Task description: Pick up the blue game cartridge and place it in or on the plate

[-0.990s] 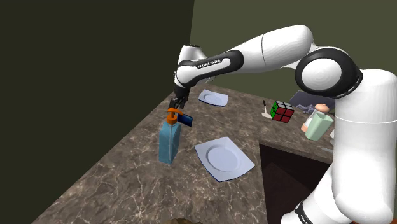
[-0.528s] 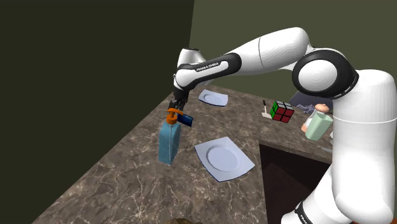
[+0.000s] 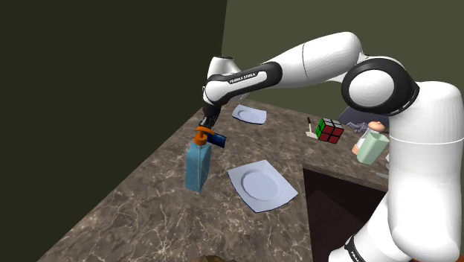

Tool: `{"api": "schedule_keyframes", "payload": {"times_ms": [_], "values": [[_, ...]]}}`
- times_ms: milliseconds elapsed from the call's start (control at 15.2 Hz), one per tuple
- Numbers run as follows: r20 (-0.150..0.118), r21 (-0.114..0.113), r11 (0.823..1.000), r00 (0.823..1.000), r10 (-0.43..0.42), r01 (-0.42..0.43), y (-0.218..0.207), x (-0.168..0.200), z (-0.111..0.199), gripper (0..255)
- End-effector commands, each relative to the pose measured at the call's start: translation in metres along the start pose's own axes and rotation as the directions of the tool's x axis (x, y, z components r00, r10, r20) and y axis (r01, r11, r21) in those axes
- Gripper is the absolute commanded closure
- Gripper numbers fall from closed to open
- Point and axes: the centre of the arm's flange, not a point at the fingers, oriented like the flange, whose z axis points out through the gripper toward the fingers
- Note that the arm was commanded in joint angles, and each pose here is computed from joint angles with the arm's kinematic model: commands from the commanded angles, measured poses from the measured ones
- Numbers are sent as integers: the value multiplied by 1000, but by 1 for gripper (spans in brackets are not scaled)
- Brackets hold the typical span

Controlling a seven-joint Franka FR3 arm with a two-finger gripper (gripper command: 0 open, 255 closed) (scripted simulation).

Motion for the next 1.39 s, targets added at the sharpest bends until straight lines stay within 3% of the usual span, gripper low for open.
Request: {"api": "schedule_keyframes", "payload": {"times_ms": [0,330,396,594,858,1320], "values": [[1,1,1000,1000,0,0,0,0,1,255],[1,0,1000,1000,0,0,0,0,-2,255],[1,0,1000,1000,0,0,0,0,-2,0],[4,-78,995,998,67,-66,16,-22,-15,0],[1,-181,972,988,155,-153,35,-52,-36,0],[1,-185,970,987,158,-156,41,-54,-5,0]]}}
